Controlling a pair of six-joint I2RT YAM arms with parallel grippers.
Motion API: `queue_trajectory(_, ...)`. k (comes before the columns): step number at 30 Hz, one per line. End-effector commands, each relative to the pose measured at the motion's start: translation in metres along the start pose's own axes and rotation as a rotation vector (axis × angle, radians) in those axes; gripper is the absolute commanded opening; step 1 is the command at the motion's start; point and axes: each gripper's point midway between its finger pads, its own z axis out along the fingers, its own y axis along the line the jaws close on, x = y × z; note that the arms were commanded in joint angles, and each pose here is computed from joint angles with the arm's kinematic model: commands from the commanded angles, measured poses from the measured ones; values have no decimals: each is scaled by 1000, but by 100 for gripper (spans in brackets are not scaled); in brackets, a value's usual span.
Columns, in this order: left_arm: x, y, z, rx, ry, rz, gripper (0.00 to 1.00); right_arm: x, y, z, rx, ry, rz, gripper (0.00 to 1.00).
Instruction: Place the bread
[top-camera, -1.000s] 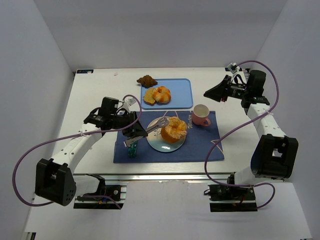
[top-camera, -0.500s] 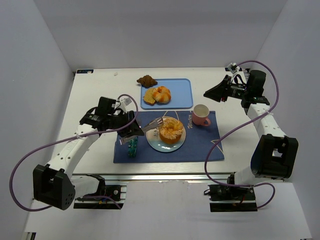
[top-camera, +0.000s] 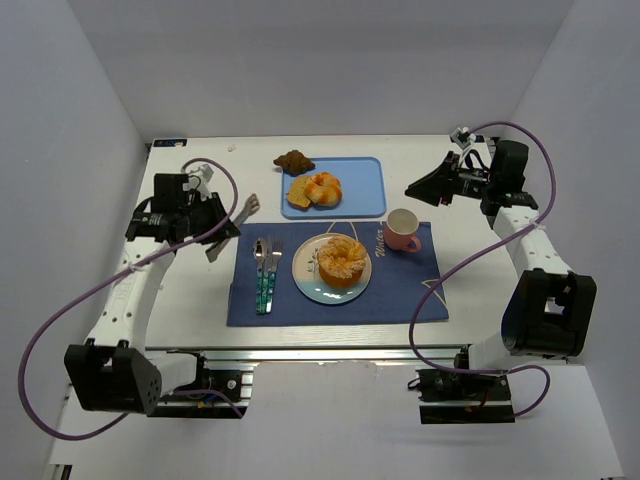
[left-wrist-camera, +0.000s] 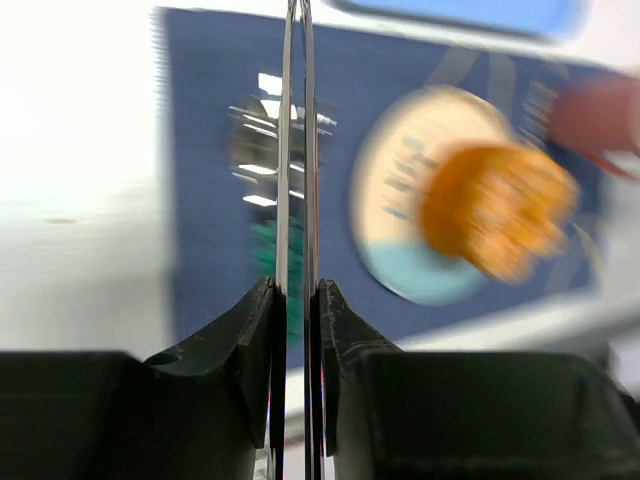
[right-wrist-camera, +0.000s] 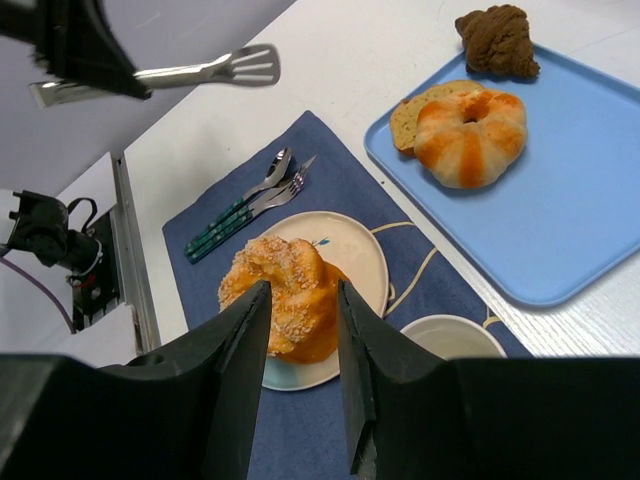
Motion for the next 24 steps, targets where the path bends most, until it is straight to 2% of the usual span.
queue_trajectory(1,-25,64,8,-245,-75,44,29,-13,10,0,-7,3,-72,38)
queue_trajectory(2,-31,97,13,-325,-99,16,29,-12,10,0,-9,6,-71,38)
queue_trajectory(4,-33,122,20,-369,-109,14,29,-11,10,0,-7,11,-58,39)
queue_trajectory(5,-36,138,25,-401,-136,9,33,-11,10,0,-7,11,-72,39)
queue_trajectory(11,-27,190,51,-501,-145,84,44,-10,9,-1,-7,13,-81,39)
queue_trajectory(13,-10,205,60,-518,-95,73,50,-9,9,-1,-5,15,-77,40)
queue_trajectory(19,18,224,70,-541,3,14,59,-6,3,-2,28,48,-97,53)
queue_trajectory(23,21,230,65,-577,1,-4,64,-5,1,-3,31,72,-92,59)
queue_trajectory(24,21,229,64,-577,-4,-8,66,-2,2,-3,31,86,-72,65)
